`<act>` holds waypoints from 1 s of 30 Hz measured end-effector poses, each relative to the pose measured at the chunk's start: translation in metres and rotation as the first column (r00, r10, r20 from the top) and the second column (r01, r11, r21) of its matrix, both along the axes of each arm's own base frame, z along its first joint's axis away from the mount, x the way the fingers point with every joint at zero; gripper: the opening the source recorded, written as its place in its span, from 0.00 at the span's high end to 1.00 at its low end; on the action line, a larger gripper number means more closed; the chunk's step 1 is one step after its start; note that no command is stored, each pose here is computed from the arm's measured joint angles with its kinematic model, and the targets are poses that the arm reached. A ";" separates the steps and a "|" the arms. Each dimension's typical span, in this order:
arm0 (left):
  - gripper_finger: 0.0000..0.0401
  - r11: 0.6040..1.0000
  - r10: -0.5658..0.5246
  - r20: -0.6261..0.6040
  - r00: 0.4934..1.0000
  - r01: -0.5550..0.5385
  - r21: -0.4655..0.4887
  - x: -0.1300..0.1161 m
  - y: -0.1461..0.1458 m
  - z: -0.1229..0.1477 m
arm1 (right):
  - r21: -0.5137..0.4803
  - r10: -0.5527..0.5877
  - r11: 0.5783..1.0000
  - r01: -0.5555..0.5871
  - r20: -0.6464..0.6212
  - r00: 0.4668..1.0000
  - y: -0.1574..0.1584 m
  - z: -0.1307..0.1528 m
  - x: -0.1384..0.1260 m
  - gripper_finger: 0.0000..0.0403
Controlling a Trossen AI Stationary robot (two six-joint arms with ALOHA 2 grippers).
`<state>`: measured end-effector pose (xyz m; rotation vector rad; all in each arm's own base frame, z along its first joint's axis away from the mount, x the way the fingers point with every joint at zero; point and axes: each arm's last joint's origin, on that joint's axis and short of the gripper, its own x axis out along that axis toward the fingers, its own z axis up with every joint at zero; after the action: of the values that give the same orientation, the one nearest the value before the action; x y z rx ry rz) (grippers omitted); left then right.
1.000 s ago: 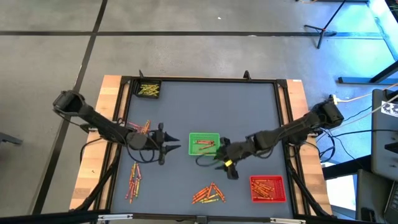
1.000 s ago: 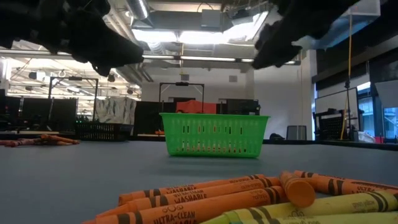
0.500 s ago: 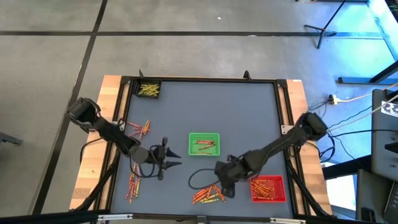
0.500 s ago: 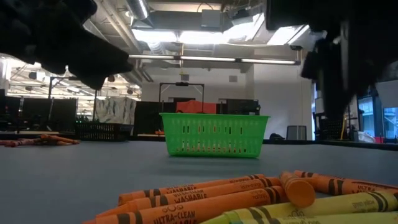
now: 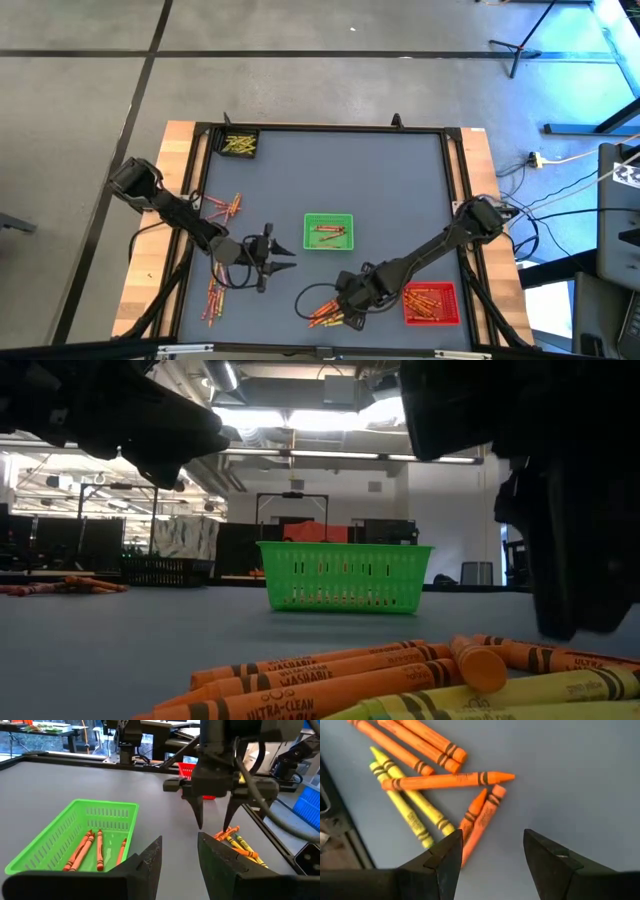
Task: Sort crayons
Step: Put the orange crayon into the red bin
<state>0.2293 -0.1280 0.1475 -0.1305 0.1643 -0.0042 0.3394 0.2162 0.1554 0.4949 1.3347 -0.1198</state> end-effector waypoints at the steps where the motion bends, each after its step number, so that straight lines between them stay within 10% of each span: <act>1: 0.73 1.000 -0.001 0.000 1.000 0.001 0.000 0.000 0.000 0.000 | -0.002 -0.001 1.000 0.001 0.003 1.000 0.000 -0.002 0.001 0.49; 14: 0.73 1.000 0.024 -0.017 1.000 -0.024 0.020 0.000 0.001 -0.002 | -0.084 0.004 0.996 -0.008 -0.046 0.999 -0.004 -0.009 -0.002 0.54; 30: 0.73 0.999 0.024 -0.016 1.000 -0.024 0.022 0.000 0.001 -0.002 | -0.203 0.134 0.968 -0.150 -0.095 0.987 -0.010 -0.011 -0.009 0.98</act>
<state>0.2289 -0.1271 0.1455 -0.1111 0.1792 0.0223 0.3300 0.2067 0.1443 0.2172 1.4136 -0.1610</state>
